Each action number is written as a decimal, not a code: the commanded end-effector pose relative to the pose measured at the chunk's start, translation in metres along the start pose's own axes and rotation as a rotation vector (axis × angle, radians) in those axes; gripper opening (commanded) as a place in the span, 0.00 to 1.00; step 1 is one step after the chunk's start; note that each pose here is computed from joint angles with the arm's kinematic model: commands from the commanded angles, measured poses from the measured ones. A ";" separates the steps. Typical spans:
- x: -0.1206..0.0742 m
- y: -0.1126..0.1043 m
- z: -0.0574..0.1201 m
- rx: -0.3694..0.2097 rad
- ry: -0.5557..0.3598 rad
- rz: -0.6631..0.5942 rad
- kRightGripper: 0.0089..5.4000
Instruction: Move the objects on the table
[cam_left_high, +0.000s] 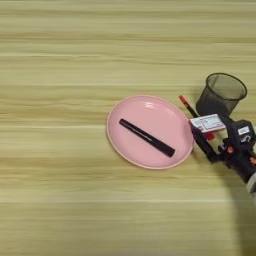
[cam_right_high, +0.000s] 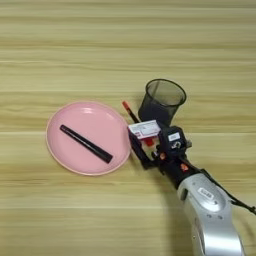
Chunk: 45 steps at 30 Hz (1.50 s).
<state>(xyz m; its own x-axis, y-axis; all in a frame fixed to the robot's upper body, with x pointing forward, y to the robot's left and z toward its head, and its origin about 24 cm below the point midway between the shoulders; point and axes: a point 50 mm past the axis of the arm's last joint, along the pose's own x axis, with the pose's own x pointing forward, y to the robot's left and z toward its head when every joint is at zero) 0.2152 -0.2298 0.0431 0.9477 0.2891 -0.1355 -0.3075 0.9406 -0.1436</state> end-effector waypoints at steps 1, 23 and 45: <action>0.015 -0.001 0.031 -0.093 -0.123 0.023 0.72; 0.049 0.013 0.041 -0.194 -0.156 0.113 0.72; 0.065 0.023 0.034 -0.215 -0.131 0.176 0.72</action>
<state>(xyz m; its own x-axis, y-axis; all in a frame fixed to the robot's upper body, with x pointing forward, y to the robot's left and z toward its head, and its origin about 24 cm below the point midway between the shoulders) 0.2574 -0.1835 0.0355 0.8684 0.4688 -0.1616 -0.4957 0.8290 -0.2589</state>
